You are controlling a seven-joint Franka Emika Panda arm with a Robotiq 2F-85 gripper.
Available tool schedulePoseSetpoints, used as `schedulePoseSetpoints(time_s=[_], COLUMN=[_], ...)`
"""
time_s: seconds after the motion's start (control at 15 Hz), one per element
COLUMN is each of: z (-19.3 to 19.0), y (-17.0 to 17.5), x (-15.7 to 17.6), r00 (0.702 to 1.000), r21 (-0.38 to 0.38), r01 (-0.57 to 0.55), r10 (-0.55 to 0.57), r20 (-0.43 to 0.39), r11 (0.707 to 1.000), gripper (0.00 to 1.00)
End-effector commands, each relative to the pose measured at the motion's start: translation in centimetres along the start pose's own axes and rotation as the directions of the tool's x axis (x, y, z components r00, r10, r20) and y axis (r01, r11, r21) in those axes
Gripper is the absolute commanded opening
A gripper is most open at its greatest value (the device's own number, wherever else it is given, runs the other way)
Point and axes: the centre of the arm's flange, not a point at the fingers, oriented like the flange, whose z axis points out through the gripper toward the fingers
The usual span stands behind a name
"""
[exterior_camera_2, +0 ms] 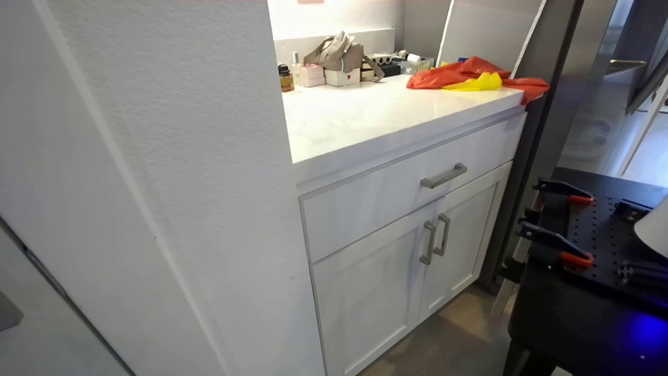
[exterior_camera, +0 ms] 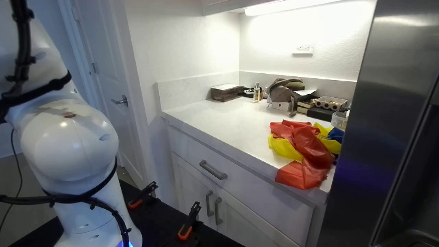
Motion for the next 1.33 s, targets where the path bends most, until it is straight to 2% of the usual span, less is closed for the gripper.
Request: schedulePoseSetpoints(time_s=[0.0, 0.4, 0.6, 0.93, 1.27], z=[0.2, -1.2, -2.3, -3.9, -6.2], y=[0.0, -1.2, -1.7, -1.3, -7.0], x=[0.1, 0.8, 1.3, 1.9, 2.1], r00=[1.000, 0.998, 0.995, 0.995, 0.990], r21=[-0.016, -0.033, -0.050, -0.129, -0.082], r01=[-0.018, -0.008, -0.002, 0.012, 0.099], r10=[0.018, 0.006, -0.003, -0.025, -0.106], r20=[-0.025, -0.065, -0.097, -0.098, -0.088], r11=[1.000, 0.999, 0.999, 0.992, 0.992], gripper=[0.34, 0.80, 0.99, 1.00, 1.00])
